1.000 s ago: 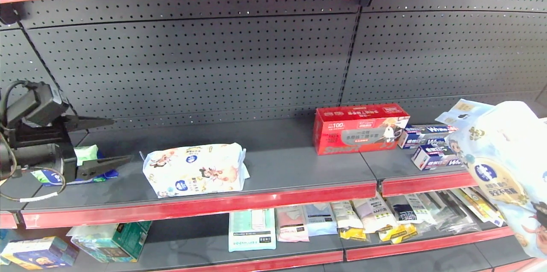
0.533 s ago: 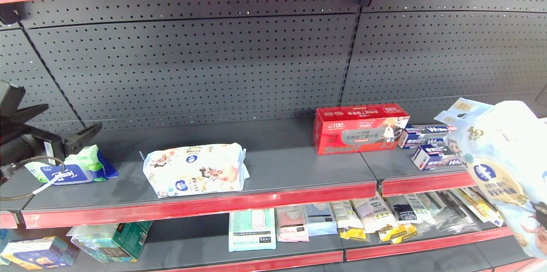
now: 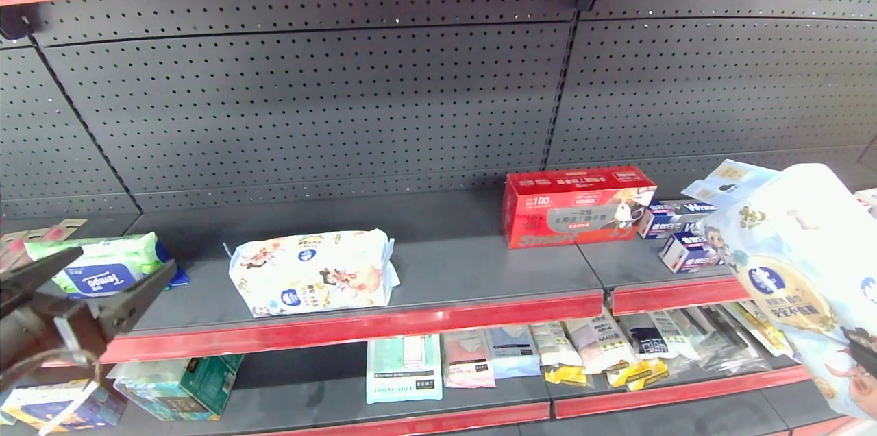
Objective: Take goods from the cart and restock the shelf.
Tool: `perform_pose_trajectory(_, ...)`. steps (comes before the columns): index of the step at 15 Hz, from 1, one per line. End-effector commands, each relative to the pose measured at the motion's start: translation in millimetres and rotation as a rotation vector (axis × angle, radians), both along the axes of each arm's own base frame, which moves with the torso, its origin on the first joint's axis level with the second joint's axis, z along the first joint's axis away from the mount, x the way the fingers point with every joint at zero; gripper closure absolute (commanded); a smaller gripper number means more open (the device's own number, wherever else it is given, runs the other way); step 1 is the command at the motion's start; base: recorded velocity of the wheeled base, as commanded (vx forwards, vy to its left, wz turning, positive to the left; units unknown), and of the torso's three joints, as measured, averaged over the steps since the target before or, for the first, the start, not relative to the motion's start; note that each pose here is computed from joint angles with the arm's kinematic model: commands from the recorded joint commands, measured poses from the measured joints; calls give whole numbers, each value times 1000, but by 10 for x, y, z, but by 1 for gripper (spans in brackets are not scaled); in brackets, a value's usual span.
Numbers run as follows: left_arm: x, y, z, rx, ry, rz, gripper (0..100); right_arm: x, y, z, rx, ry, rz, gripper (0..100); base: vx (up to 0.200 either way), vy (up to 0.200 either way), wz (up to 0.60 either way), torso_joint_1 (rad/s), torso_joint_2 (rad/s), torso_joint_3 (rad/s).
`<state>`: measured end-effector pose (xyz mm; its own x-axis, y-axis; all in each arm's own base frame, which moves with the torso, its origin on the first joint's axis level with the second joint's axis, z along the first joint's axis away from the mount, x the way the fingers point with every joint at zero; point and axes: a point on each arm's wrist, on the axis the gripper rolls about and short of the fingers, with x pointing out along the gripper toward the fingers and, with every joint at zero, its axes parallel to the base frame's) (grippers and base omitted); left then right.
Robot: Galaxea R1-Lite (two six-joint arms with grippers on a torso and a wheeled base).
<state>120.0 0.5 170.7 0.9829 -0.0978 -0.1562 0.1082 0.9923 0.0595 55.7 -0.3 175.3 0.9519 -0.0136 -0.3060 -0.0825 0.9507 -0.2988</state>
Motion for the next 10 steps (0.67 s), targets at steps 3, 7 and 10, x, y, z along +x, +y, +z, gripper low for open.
perform_pose_trajectory(3, -1083, -36, -145, -12, 25, -66, 0, -2, 0, -14, 1, 5, 0, 100, 0, 0, 0, 0, 0, 0)
perform_pose_trajectory(7, -1227, 11, -272, -38, -37, 122, 0, -10, 0, -72, 2, 19, -1, 100, 0, 0, 0, 0, 0, 0)
perform_pose_trajectory(10, -1366, -17, -336, -62, -71, -70, 0, -14, 0, -96, 7, 25, -1, 100, 0, 0, 0, 0, 0, 0)
